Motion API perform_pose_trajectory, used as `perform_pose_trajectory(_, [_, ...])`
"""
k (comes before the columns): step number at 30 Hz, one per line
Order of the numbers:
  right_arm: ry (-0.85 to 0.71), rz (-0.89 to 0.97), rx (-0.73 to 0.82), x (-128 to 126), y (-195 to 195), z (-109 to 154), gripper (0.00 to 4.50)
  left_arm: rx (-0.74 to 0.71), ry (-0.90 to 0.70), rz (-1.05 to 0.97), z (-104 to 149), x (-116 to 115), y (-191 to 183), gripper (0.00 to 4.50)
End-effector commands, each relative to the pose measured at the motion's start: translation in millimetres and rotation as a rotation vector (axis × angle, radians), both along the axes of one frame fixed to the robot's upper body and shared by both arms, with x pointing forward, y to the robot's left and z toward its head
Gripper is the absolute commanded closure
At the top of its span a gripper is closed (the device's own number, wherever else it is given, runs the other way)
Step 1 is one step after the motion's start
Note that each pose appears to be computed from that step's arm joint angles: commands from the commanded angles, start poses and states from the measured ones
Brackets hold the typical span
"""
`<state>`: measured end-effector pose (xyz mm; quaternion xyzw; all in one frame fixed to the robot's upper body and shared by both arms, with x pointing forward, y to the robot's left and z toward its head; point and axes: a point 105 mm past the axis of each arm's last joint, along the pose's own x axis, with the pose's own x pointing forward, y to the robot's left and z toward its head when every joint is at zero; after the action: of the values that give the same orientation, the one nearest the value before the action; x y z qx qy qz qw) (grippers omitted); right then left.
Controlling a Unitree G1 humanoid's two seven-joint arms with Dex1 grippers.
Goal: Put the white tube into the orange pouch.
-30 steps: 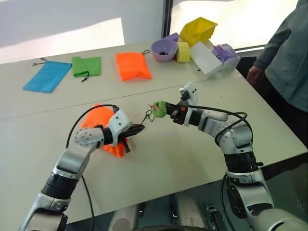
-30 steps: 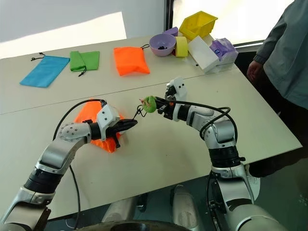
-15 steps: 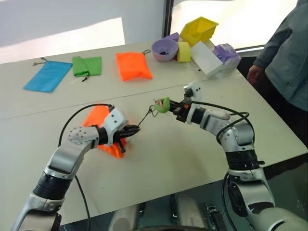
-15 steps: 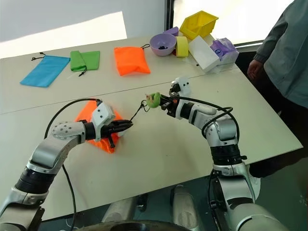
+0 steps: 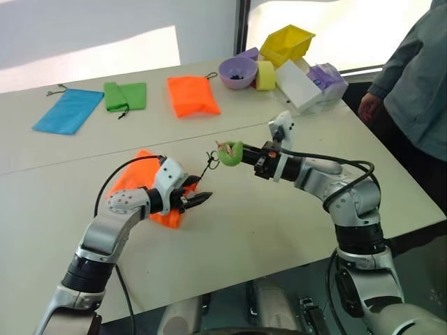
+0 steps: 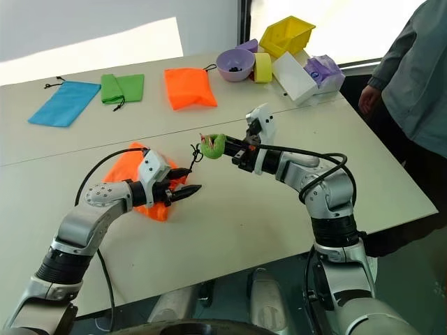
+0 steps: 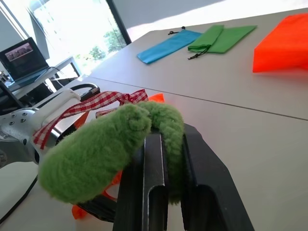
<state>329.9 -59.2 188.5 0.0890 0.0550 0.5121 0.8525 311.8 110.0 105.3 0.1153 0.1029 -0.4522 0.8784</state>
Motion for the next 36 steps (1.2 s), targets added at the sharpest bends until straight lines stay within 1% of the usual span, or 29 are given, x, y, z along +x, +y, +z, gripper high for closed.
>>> perform_pose_trajectory(1, [-0.052, -0.007, 0.032, -1.1, -1.6, 15.1, 4.5, 0.029, -0.062, -0.009, 8.1, 3.8, -3.4, 2.44])
perform_pose_trajectory(4, [-0.052, -0.017, 0.038, 0.9, -4.0, 16.1, 4.5, 0.062, -0.057, 0.007, 4.0, 5.2, 0.5, 3.91])
perform_pose_trajectory(8, [-0.052, -0.028, 0.037, 3.0, -6.5, 16.2, 4.5, 0.1, -0.065, 0.007, 1.3, 6.2, 5.2, 3.91])
perform_pose_trajectory(11, [-0.054, -0.058, 0.055, 8.6, -11.2, 20.4, 4.5, 0.163, -0.043, 0.0, -3.8, 3.8, 13.2, 3.91])
perform_pose_trajectory(14, [-0.05, -0.108, 0.103, 19.0, -19.6, 29.8, 4.5, 0.229, -0.008, -0.023, -9.0, -3.4, 21.3, 3.91])
perform_pose_trajectory(20, [-0.032, -0.175, 0.147, 31.3, -29.3, 35.0, 4.5, 0.338, 0.051, -0.083, -16.3, -19.3, 34.6, 3.91])
perform_pose_trajectory(24, [-0.003, -0.282, 0.199, 48.8, -44.0, 38.2, 4.5, 0.349, 0.093, -0.093, -15.0, -25.5, 41.6, 3.91])
perform_pose_trajectory(28, [0.009, -0.367, 0.215, 60.9, -57.8, 38.3, 4.5, 0.382, 0.103, -0.125, -14.7, -32.7, 50.0, 3.91])
perform_pose_trajectory(30, [0.008, -0.421, 0.194, 67.3, -65.5, 34.8, 4.5, 0.391, 0.102, -0.119, -15.3, -33.2, 54.5, 3.91])
perform_pose_trajectory(32, [0.028, -0.482, 0.205, 74.9, -75.1, 32.2, 4.5, 0.4, 0.108, -0.141, -15.3, -37.7, 56.9, 3.91])
perform_pose_trajectory(34, [0.05, -0.548, 0.186, 82.5, -84.7, 25.1, 4.5, 0.387, 0.117, -0.143, -13.9, -39.7, 58.0, 3.91])
perform_pose_trajectory(36, [0.033, -0.567, 0.147, 84.4, -87.6, 20.3, 4.5, 0.385, 0.107, -0.151, -12.7, -40.2, 57.7, 3.91])
